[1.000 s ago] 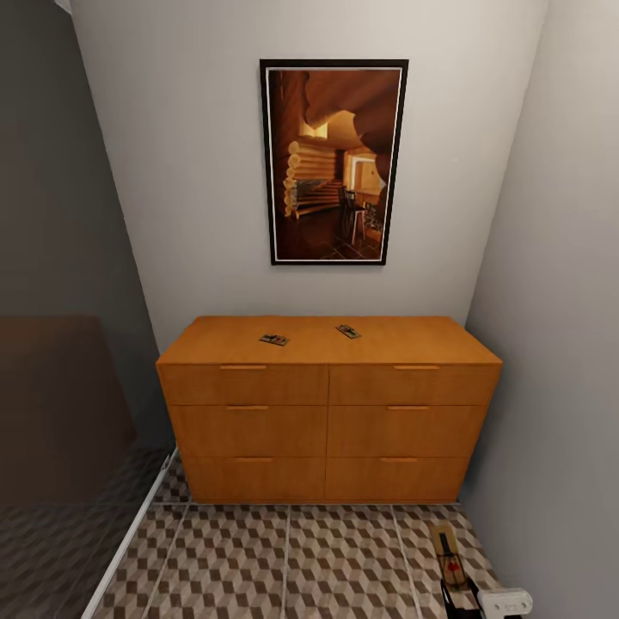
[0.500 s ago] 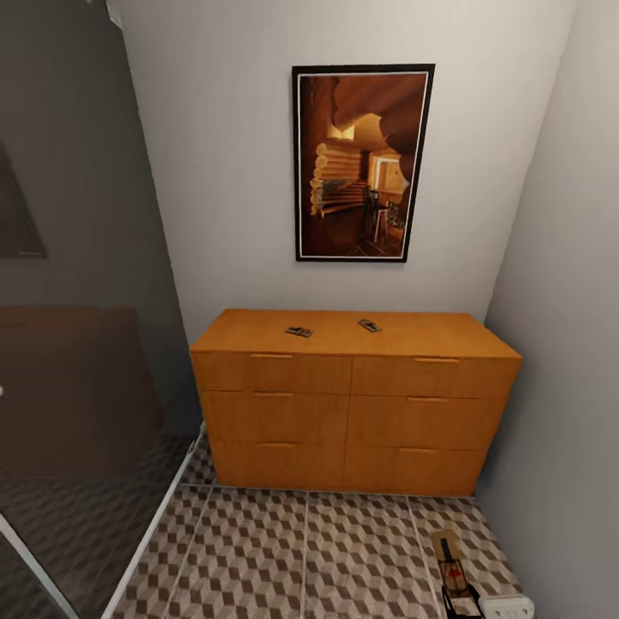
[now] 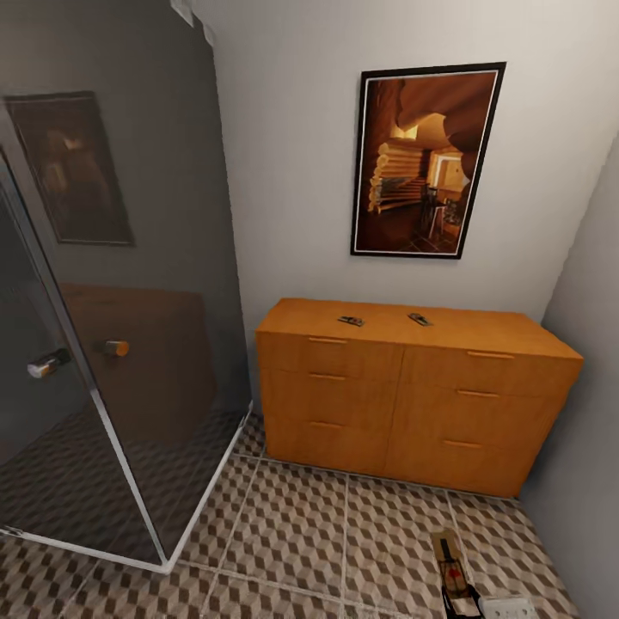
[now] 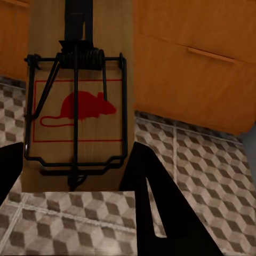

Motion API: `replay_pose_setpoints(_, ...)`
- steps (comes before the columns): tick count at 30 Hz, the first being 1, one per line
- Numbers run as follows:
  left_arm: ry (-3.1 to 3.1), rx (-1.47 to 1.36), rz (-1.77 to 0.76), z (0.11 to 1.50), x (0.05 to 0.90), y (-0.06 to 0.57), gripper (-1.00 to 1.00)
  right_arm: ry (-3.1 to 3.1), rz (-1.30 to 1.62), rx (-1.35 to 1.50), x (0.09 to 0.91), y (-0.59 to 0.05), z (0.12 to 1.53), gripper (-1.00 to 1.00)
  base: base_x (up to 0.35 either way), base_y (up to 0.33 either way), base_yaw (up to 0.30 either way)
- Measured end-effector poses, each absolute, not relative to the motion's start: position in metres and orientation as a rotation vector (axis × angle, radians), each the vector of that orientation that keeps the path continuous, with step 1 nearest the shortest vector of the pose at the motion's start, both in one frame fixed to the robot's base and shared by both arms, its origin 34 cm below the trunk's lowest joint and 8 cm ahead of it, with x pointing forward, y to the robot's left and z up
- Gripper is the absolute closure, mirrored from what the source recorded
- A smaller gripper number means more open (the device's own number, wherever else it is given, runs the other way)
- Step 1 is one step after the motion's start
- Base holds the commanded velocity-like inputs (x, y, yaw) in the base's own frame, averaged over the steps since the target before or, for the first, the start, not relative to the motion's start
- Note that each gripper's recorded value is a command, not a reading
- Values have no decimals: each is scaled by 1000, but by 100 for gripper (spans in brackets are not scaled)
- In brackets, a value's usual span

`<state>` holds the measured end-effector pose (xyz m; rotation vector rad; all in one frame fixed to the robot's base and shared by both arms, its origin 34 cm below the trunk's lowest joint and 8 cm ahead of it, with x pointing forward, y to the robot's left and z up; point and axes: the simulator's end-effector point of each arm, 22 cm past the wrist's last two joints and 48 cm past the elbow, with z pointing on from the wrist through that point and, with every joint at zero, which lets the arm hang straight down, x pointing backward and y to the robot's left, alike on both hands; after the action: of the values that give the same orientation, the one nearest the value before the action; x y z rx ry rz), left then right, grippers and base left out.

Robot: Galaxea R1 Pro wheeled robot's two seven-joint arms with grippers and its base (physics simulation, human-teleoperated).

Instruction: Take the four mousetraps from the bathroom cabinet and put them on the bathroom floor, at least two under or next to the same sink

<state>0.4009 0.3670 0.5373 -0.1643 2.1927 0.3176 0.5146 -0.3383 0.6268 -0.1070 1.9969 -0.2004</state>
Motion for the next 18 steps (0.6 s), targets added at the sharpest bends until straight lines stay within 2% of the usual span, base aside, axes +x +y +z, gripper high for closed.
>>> replay_pose_setpoints(18, 2203, -163, 319, 535, 398, 367, 100, 2007, -200, -108, 513, -338, 623, 100, -255, 179, 270)
